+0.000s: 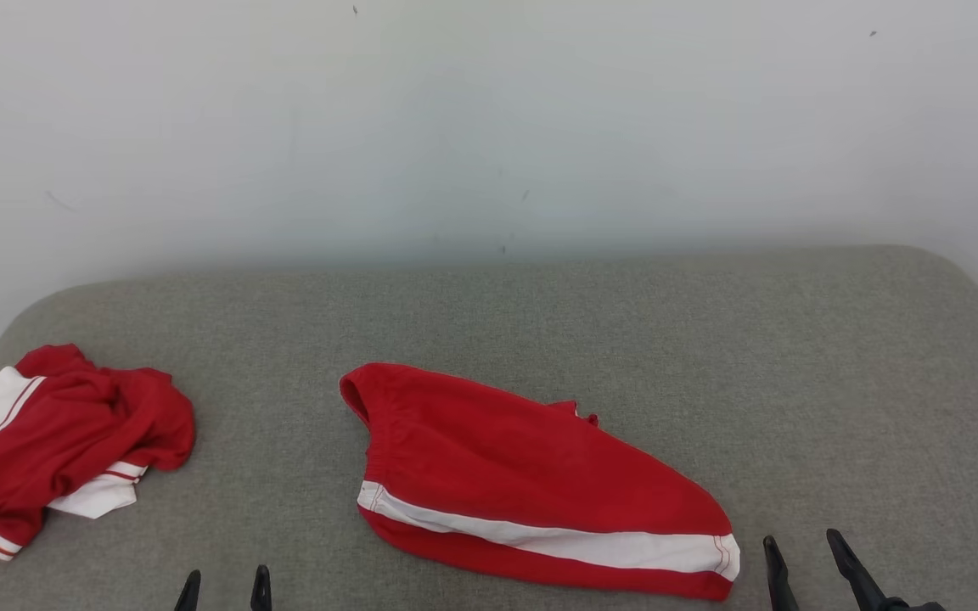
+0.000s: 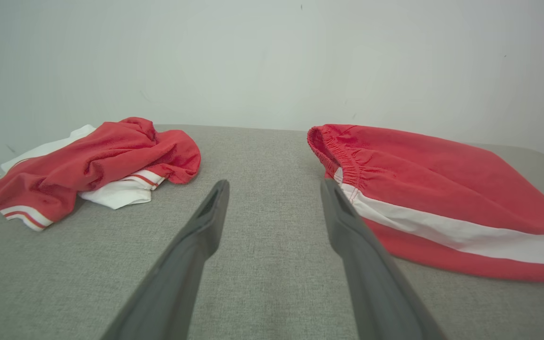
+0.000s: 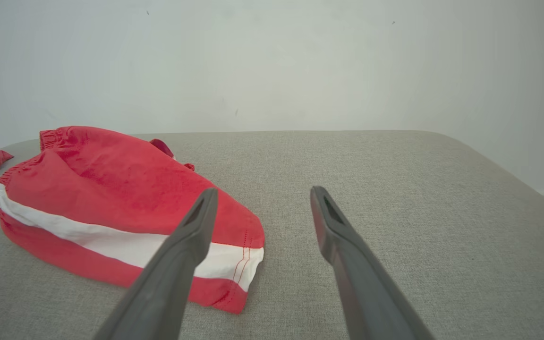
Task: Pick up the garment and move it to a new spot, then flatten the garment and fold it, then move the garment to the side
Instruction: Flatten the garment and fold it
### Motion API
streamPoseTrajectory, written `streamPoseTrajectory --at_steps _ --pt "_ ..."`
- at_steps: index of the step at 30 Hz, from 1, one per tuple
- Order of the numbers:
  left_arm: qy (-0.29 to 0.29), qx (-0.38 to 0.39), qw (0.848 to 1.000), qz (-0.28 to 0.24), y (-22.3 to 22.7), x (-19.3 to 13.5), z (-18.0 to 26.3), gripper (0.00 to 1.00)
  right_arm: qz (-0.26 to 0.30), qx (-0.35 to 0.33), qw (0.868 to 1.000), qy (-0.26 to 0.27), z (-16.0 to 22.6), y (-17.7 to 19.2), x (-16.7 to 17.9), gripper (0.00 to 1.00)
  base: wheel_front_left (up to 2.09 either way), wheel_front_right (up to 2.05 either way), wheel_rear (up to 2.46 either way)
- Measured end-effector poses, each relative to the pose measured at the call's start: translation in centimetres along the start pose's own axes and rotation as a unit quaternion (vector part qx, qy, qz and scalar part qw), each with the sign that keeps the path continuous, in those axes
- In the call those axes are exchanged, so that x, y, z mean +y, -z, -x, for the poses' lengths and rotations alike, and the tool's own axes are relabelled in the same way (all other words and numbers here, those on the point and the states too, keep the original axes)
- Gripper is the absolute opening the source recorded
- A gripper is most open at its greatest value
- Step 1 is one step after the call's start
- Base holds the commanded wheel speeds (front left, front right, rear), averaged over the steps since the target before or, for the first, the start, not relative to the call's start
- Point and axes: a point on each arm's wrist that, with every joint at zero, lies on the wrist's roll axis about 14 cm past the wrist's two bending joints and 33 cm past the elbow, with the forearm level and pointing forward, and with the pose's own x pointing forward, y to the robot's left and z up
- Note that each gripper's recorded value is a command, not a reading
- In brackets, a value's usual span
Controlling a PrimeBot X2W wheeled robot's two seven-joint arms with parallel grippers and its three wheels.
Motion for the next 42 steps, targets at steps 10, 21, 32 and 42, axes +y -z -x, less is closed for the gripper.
streamPoseTrajectory --at_steps 10,21,32,42 --pt "-0.013 0.013 1.0 -0.003 0.9 1.0 1.8 1.0 0.0 0.016 1.0 -0.009 0.8 1.1 0.6 1.0 0.0 0.0 0.0" --pt "-0.001 0.012 1.0 0.0 0.9 0.3 1.7 1.0 -0.006 0.021 1.0 -0.003 1.1 1.5 0.5 1.0 0.0 0.0 0.0" --pt "0.003 0.016 1.0 0.002 1.2 0.0 1.5 1.0 -0.014 0.028 1.0 0.001 1.1 1.9 0.5 1.0 0.0 0.0 0.0" --pt "0.008 0.02 1.0 0.013 1.4 -0.4 1.1 1.0 -0.02 0.029 0.999 0.001 0.9 2.0 0.6 1.0 0.0 0.0 0.0"
